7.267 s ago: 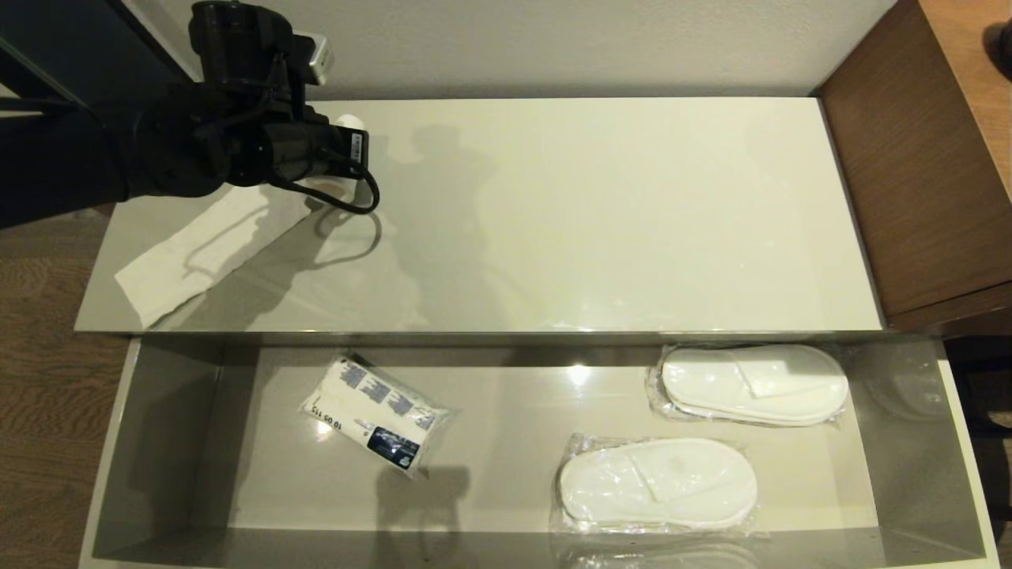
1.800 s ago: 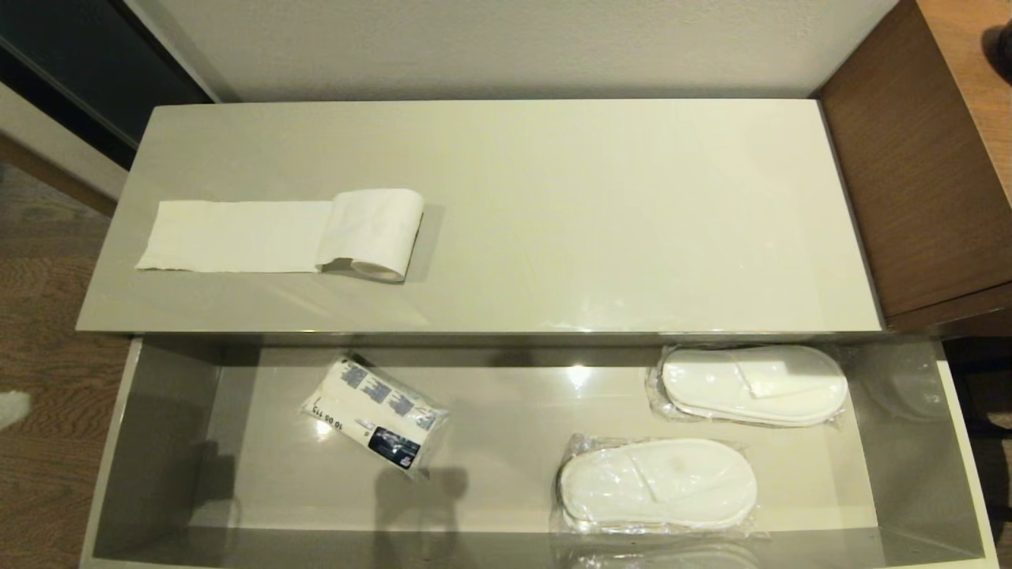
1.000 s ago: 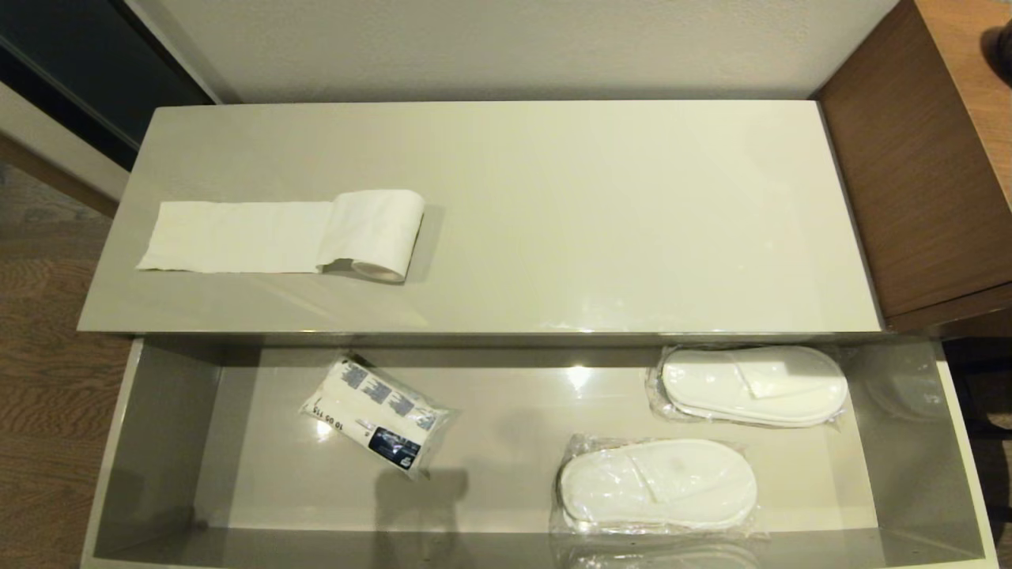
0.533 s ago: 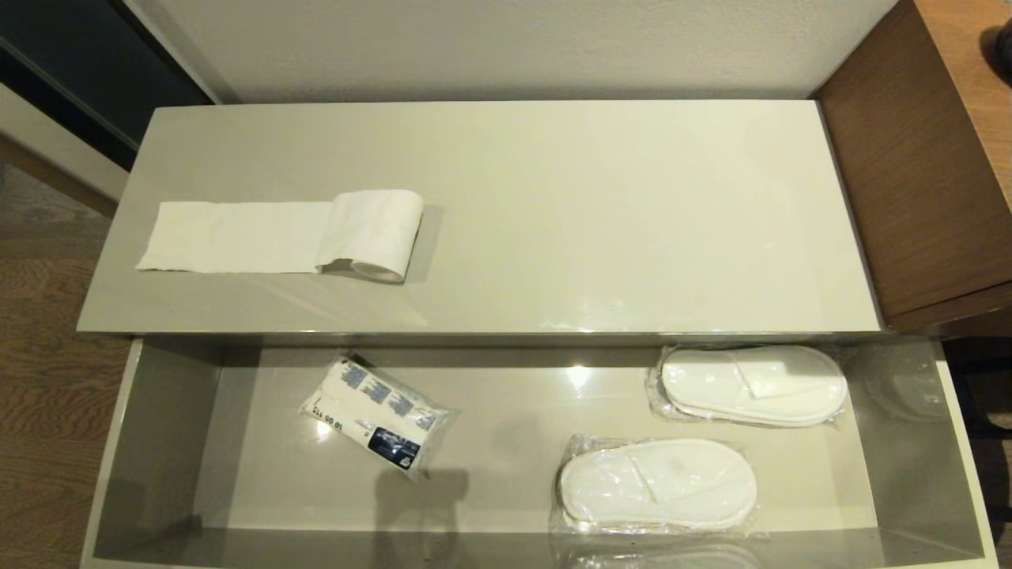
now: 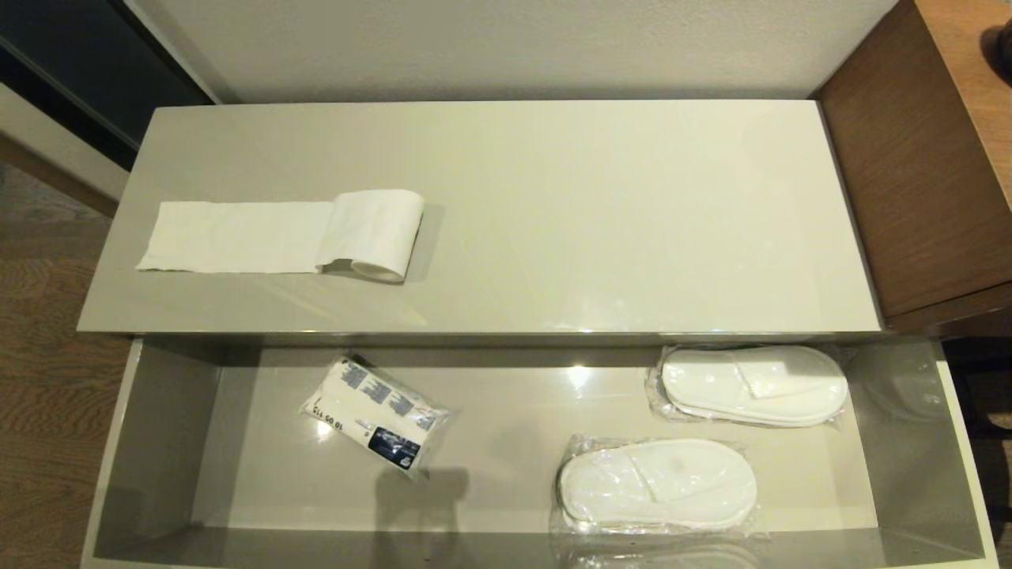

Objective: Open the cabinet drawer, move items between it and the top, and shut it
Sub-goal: Close the drawer

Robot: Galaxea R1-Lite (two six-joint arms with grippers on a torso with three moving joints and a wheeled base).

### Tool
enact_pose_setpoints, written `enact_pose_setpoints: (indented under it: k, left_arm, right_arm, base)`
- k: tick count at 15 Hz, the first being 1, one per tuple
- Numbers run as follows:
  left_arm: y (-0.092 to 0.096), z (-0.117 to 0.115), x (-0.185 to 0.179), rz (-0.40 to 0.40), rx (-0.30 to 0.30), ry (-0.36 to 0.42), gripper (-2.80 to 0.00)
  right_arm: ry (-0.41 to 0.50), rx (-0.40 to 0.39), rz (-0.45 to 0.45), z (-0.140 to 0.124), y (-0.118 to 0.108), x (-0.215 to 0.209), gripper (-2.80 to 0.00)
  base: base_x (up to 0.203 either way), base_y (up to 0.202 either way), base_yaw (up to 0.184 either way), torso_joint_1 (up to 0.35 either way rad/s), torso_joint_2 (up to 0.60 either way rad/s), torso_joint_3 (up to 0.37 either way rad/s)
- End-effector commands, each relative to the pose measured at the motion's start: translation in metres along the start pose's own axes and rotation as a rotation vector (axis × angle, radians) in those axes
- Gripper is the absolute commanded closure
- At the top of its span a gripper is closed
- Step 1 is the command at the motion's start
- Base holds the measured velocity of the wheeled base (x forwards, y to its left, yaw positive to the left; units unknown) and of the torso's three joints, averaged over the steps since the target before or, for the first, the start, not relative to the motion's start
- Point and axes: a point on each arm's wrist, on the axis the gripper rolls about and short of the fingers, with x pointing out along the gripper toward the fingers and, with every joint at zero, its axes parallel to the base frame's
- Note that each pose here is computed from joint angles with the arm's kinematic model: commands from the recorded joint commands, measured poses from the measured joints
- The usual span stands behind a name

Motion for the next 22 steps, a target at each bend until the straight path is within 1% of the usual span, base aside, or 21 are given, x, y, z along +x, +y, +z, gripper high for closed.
enact_pose_setpoints:
  k: [1,2,3,5,6,7,8,9,10,11,12,13,14,15,16,17,19,20,21,22]
  left_arm:
    - [0.0,-0.003,0.0,-0.016,-0.002,0.008,0.0]
    - [0.0,-0.003,0.0,-0.023,-0.002,0.011,0.0]
    - [0.0,-0.004,0.0,-0.025,-0.004,0.01,0.0]
    - [0.0,-0.005,-0.001,-0.026,-0.003,0.009,0.0]
    - [0.0,-0.005,-0.001,-0.027,-0.002,0.008,0.0]
    - [0.0,-0.005,-0.001,-0.027,-0.002,0.009,0.0]
    - [0.0,-0.005,-0.001,-0.027,-0.002,0.009,0.0]
    - [0.0,-0.004,0.0,-0.035,-0.002,0.012,0.0]
    - [0.0,-0.004,0.0,-0.037,-0.002,0.012,0.0]
    - [0.0,-0.004,0.0,-0.037,-0.002,0.012,0.0]
    - [0.0,-0.005,-0.001,-0.037,-0.002,0.013,0.0]
    - [0.0,-0.005,-0.001,-0.037,-0.002,0.012,0.0]
    - [0.0,-0.005,-0.001,-0.038,-0.002,0.013,0.0]
    - [0.0,-0.005,-0.001,-0.038,-0.002,0.013,0.0]
    - [0.0,-0.005,0.0,-0.037,-0.002,0.013,0.0]
    - [0.0,-0.005,-0.001,-0.038,-0.002,0.012,0.0]
    - [0.0,-0.005,0.001,-0.036,-0.002,0.015,0.0]
    - [0.0,-0.005,0.001,-0.036,-0.002,0.015,0.0]
    - [0.0,-0.006,0.001,-0.038,-0.002,0.015,0.0]
    - [0.0,-0.006,0.0,-0.039,-0.002,0.015,0.0]
  right_arm:
    - [0.005,0.007,0.004,0.033,0.0,-0.024,0.0]
    - [0.012,0.013,0.007,0.045,0.0,-0.037,0.0]
    - [0.023,0.018,0.008,0.053,0.0,-0.047,0.0]
    - [0.065,0.027,0.007,0.056,0.0,-0.056,0.0]
    - [0.061,0.033,0.006,0.066,0.0,-0.061,0.0]
    - [0.049,0.056,0.006,0.084,0.0,-0.065,0.0]
    - [0.065,0.08,0.005,0.107,0.0,-0.063,0.0]
    - [0.075,0.11,0.005,0.123,0.0,-0.063,0.0]
    - [0.127,0.162,0.002,0.144,0.0,-0.056,0.0]
    - [0.219,0.211,-0.006,0.162,0.0,-0.051,0.0]
    - [0.325,0.249,-0.007,0.169,0.001,-0.049,0.0]
    - [0.501,0.282,0.006,0.162,0.002,-0.054,0.0]
    - [0.658,0.316,0.008,0.149,0.003,-0.06,0.0]
    - [0.773,0.342,-0.003,0.137,0.004,-0.061,0.0]
    - [0.861,0.356,-0.017,0.127,0.005,-0.062,0.0]
    - [0.932,0.365,-0.03,0.118,0.006,-0.064,0.0]
    - [0.955,0.366,-0.033,0.113,0.006,-0.066,0.0]
    - [1.009,0.367,-0.041,0.102,0.006,-0.065,0.0]
    - [1.057,0.362,-0.05,0.086,0.006,-0.066,0.0]
    - [1.076,0.349,-0.055,0.066,0.006,-0.072,0.0]
  base:
    - [0.0,0.0,0.0,0.0,0.0,0.0]
    - [0.0,0.0,0.0,0.0,0.0,0.0]
    - [0.0,0.0,0.0,0.0,0.0,0.0]
    - [0.0,0.0,0.0,0.0,0.0,0.0]
    - [0.0,0.0,0.0,0.0,0.0,0.0]
    - [0.0,0.0,0.0,0.0,0.0,0.0]
    - [0.0,0.0,0.0,0.0,0.0,0.0]
    - [0.0,0.0,0.0,0.0,0.0,0.0]
    - [0.0,0.0,0.0,0.0,0.0,0.0]
    - [0.0,0.0,0.0,0.0,0.0,0.0]
    - [0.0,0.0,0.0,0.0,0.0,0.0]
    - [0.0,0.0,0.0,0.0,0.0,0.0]
    - [0.0,0.0,0.0,0.0,0.0,0.0]
    - [0.0,0.0,0.0,0.0,0.0,0.0]
    - [0.0,0.0,0.0,0.0,0.0,0.0]
    - [0.0,0.0,0.0,0.0,0.0,0.0]
    - [0.0,0.0,0.0,0.0,0.0,0.0]
    - [0.0,0.0,0.0,0.0,0.0,0.0]
    - [0.0,0.0,0.0,0.0,0.0,0.0]
    - [0.0,0.0,0.0,0.0,0.0,0.0]
